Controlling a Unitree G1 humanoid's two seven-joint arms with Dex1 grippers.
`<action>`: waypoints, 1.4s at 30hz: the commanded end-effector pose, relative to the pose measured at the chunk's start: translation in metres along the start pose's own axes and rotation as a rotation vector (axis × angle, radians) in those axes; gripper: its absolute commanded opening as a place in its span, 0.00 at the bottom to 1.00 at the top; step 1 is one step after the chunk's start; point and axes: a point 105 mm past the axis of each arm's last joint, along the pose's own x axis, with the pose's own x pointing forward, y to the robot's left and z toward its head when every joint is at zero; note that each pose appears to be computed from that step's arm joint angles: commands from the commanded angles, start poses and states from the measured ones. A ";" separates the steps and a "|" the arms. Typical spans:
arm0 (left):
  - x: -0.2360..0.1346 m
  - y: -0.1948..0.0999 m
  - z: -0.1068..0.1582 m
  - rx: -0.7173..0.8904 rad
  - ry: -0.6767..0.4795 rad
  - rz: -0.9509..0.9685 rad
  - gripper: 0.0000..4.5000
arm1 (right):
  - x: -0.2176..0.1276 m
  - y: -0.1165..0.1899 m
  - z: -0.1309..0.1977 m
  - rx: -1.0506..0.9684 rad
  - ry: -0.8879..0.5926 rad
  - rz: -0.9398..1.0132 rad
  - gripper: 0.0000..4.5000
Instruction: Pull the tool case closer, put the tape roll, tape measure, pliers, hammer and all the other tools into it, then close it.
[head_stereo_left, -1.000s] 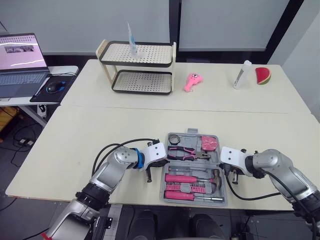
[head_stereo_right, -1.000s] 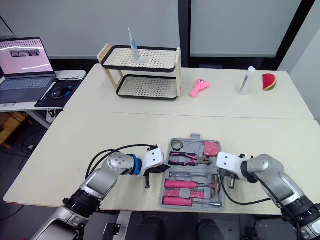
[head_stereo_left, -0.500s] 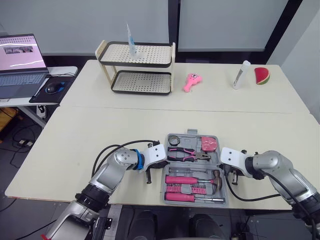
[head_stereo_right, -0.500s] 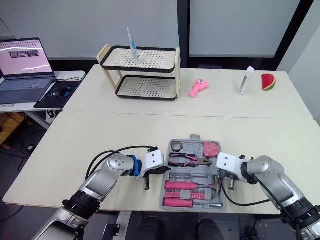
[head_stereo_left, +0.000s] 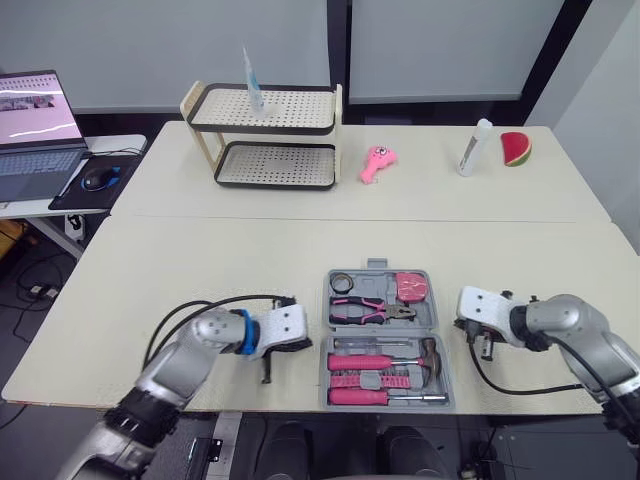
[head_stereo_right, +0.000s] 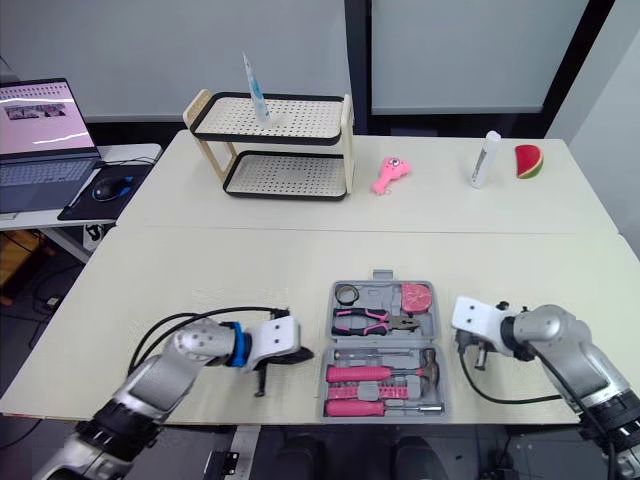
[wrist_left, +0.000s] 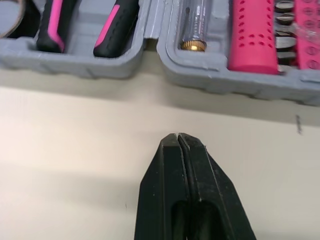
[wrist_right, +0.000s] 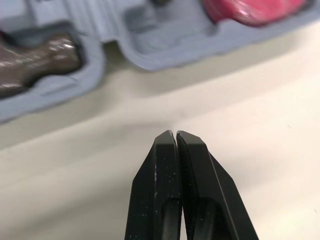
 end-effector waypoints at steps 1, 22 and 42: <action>-0.010 -0.008 0.023 0.047 -0.112 -0.035 0.00 | -0.014 -0.020 0.007 0.132 -0.082 -0.056 0.14; 0.070 -0.060 0.059 0.016 -0.241 -0.288 0.00 | -0.012 -0.052 0.035 1.233 -0.452 0.053 0.99; 0.079 -0.067 0.035 0.023 -0.041 -0.343 0.00 | 0.058 -0.041 0.048 1.373 -0.423 0.174 0.99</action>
